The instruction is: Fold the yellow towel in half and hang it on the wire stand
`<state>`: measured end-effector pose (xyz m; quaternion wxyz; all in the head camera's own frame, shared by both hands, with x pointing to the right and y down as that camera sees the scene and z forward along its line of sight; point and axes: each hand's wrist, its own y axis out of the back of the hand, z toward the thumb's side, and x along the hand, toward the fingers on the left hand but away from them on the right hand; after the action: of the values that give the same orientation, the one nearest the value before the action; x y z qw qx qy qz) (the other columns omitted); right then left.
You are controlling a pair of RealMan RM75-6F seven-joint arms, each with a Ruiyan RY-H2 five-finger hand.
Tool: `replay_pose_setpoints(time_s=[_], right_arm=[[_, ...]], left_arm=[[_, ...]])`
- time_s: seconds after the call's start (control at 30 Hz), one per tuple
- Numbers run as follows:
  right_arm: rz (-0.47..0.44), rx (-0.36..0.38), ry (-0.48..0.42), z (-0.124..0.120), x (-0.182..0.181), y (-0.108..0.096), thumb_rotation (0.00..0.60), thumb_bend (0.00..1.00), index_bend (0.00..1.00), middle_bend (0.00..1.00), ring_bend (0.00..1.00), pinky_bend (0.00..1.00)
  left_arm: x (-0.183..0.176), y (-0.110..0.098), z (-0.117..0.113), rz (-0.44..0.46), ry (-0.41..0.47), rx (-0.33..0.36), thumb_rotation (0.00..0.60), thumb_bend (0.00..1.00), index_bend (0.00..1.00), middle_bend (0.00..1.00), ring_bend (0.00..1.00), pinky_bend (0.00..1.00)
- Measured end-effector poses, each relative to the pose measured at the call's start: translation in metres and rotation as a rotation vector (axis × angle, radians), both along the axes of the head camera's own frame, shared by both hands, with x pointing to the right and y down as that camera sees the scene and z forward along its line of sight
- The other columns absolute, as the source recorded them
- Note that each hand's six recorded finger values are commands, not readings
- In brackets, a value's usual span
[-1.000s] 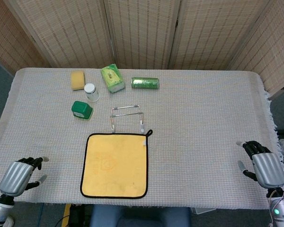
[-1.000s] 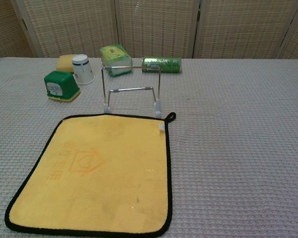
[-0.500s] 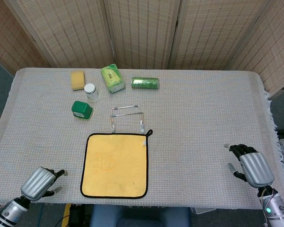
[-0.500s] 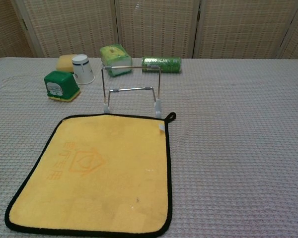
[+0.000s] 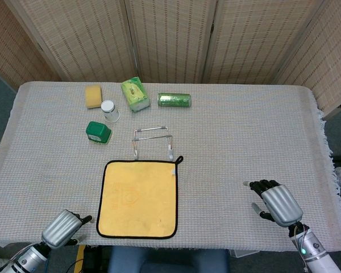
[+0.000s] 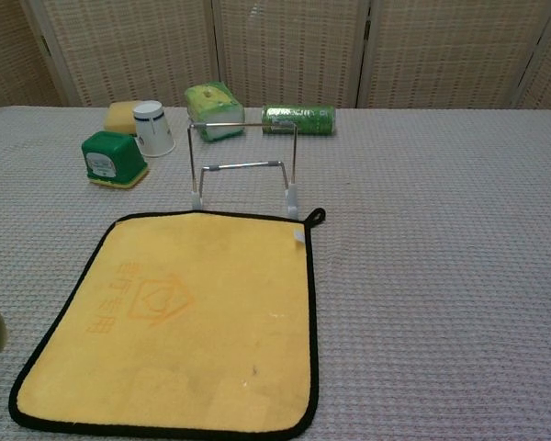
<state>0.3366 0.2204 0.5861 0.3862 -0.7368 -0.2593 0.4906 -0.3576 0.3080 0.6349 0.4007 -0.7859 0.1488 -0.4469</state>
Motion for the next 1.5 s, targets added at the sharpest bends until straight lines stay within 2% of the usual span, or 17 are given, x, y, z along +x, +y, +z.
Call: replay_pose_setpoints(time_s=[0.4, 0.83, 1.23, 1.4, 1.5], right_arm=[[-0.076, -0.040, -0.060, 0.009, -0.028, 0.006, 0.600, 0.35, 0.25, 0.40, 0.39, 0.39], [-0.076, -0.045, -0.066, 0.009, -0.027, 0.008, 0.600, 0.36, 0.25, 0.40, 0.40, 0.39], [-0.109, -0.049, -0.095, 0.010, -0.038, 0.008, 0.600, 0.36, 0.25, 0.41, 0.40, 0.39], [-0.162, -0.059, -0.113, 0.013, -0.052, 0.011, 0.600, 0.38, 0.28, 0.43, 0.42, 0.39], [-0.224, -0.064, -0.128, 0.014, -0.066, 0.015, 0.600, 0.38, 0.30, 0.47, 0.46, 0.43]], left_arm=[[0.022, 0.014, 0.022, 0.033, 0.041, -0.050, 0.600, 0.27, 0.44, 0.86, 0.79, 0.88], [0.037, 0.011, 0.035, 0.038, 0.054, -0.044, 0.600, 0.27, 0.46, 0.86, 0.79, 0.88], [0.040, 0.004, 0.039, 0.015, 0.074, -0.033, 0.600, 0.28, 0.52, 0.87, 0.81, 0.88], [0.041, 0.002, 0.041, 0.014, 0.079, -0.032, 0.600, 0.36, 0.56, 0.88, 0.81, 0.88], [0.041, 0.001, 0.040, 0.010, 0.081, -0.026, 0.600, 0.37, 0.58, 0.89, 0.82, 0.88]])
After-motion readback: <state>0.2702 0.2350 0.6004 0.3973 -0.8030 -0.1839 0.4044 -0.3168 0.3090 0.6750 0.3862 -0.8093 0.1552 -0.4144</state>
